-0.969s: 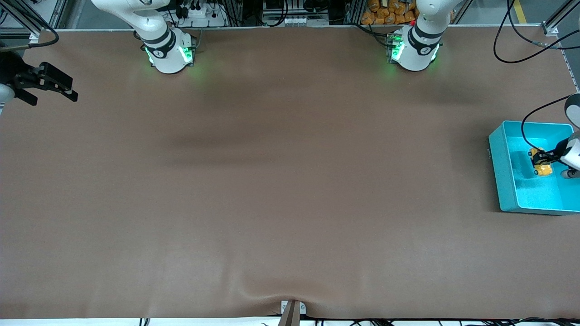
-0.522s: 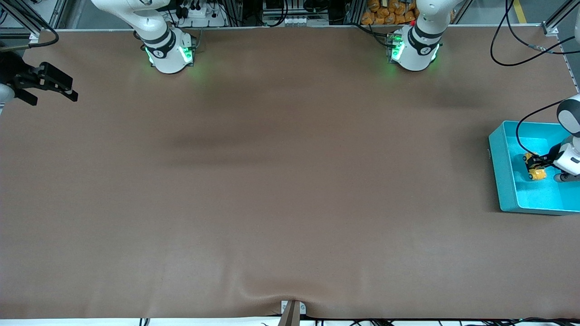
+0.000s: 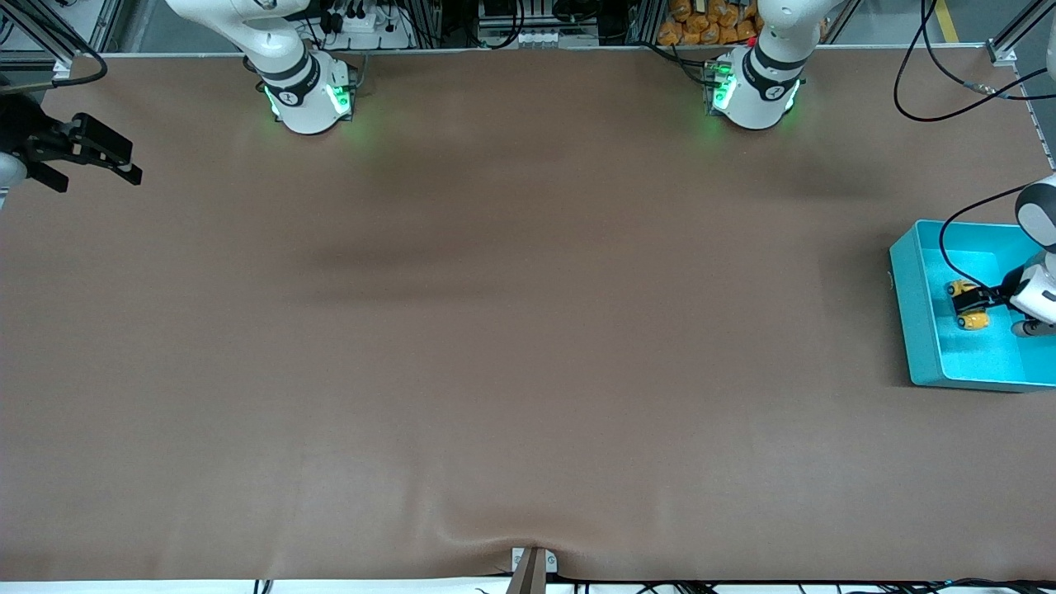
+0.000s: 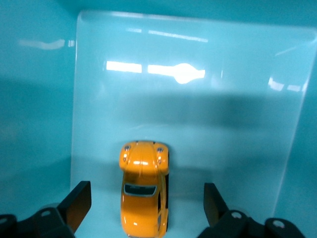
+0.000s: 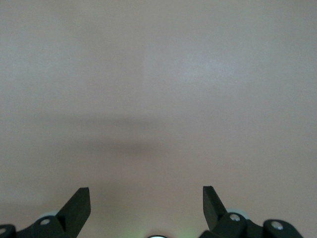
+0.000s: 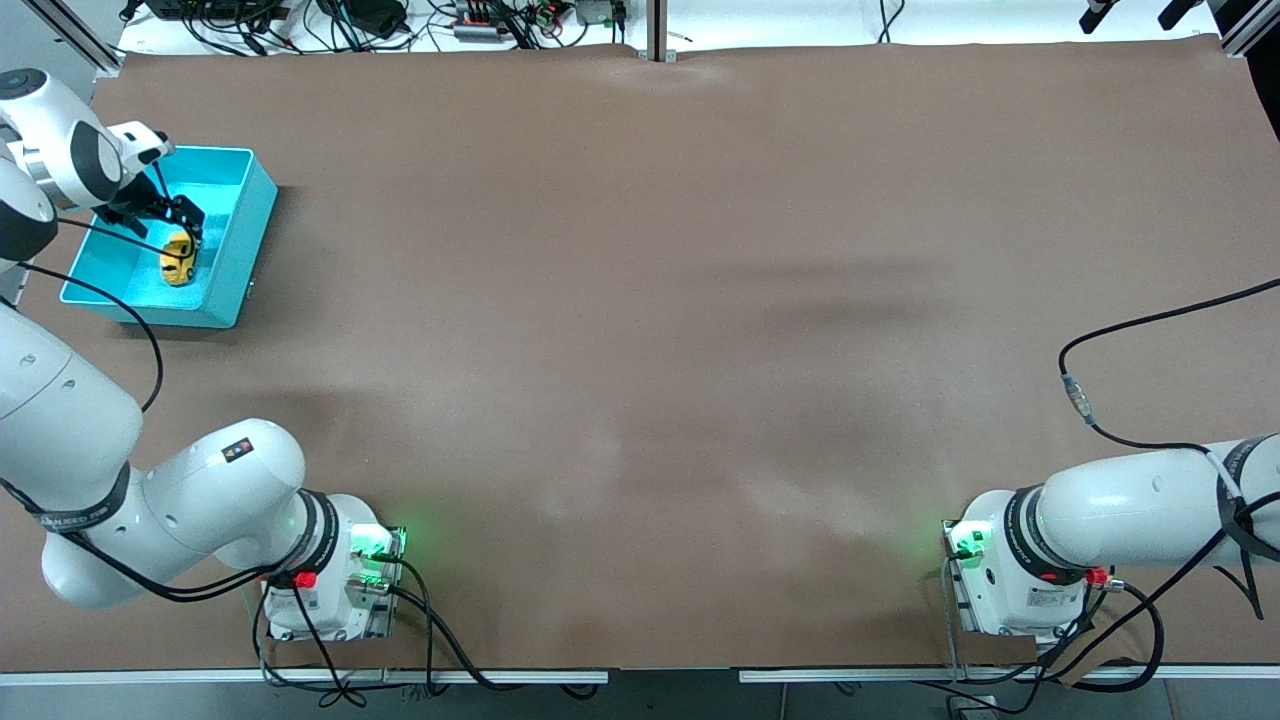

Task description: Wind and store yellow beetle car

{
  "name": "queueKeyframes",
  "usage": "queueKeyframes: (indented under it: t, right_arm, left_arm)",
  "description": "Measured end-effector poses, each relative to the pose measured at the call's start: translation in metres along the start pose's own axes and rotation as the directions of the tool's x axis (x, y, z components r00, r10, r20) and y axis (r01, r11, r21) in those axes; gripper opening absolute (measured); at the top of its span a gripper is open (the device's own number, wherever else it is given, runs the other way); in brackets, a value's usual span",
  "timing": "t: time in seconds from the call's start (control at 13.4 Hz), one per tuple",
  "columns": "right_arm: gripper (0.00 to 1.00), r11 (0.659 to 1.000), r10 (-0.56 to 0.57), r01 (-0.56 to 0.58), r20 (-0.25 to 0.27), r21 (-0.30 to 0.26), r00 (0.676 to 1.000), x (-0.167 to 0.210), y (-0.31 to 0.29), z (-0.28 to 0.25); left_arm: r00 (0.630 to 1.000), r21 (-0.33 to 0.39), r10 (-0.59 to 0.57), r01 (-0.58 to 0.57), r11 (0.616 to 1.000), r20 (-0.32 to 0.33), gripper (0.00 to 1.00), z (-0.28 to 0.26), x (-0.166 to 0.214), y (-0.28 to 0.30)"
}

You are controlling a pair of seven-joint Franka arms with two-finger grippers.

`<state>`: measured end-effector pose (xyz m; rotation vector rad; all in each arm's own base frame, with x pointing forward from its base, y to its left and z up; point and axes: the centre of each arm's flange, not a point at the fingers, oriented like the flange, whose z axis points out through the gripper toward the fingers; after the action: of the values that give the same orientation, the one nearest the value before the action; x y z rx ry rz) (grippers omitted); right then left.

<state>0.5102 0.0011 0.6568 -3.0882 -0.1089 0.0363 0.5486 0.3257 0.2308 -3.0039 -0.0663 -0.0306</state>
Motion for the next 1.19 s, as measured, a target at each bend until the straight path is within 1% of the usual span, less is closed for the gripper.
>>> queueKeyframes:
  t: [0.22,0.37,0.45,0.52,0.6,0.75,0.82,0.89,1.04,1.19]
  right_arm:
    - [1.0,1.0,0.0,0.0,0.001,0.0,1.0,0.0,0.0,0.0]
    - [1.0,1.0,0.0,0.0,0.001,0.0,1.0,0.0,0.0,0.0]
    - [1.0,1.0,0.0,0.0,0.002,0.0,1.0,0.0,0.0,0.0]
    - [1.0,1.0,0.0,0.0,0.002,0.0,1.0,0.0,0.0,0.0]
    - [1.0,1.0,0.0,0.0,0.002,0.0,1.0,0.0,0.0,0.0]
    - [1.0,1.0,0.001,-0.001,0.002,0.0,1.0,0.0,0.0,0.0]
    - [1.0,1.0,0.001,-0.001,0.002,0.0,1.0,0.0,0.0,0.0]
    - [1.0,1.0,0.0,0.0,0.002,0.0,1.0,0.0,0.0,0.0]
    - [1.0,1.0,0.0,0.0,-0.001,0.0,1.0,0.0,0.0,-0.001]
    - [1.0,1.0,0.001,-0.001,-0.006,0.0,1.0,0.0,0.0,-0.004]
  left_arm:
    - [0.998,0.027,0.013,-0.011,1.0,-0.067,1.0,-0.039,0.017,0.002]
    - [0.993,0.053,0.033,-0.027,0.998,-0.117,1.0,-0.08,0.026,0.007]
    - [0.99,0.065,0.055,-0.047,0.997,-0.126,1.0,-0.103,0.029,0.013]
    - [0.989,0.072,0.078,-0.069,0.995,-0.124,1.0,-0.128,0.032,0.023]
    - [0.989,0.064,0.087,-0.08,0.995,-0.122,1.0,-0.158,0.035,0.038]
    - [0.99,-0.004,0.084,-0.085,0.996,-0.114,1.0,-0.228,0.038,0.071]
    - [0.991,-0.038,0.089,-0.093,0.995,-0.101,1.0,-0.268,0.036,0.087]
    - [0.991,-0.057,0.104,-0.109,0.992,-0.086,1.0,-0.309,0.033,0.101]
    - [0.987,-0.063,0.141,-0.146,0.987,-0.078,1.0,-0.381,0.022,0.124]
    - [0.982,-0.057,0.167,-0.172,0.983,-0.09,1.0,-0.419,0.012,0.139]
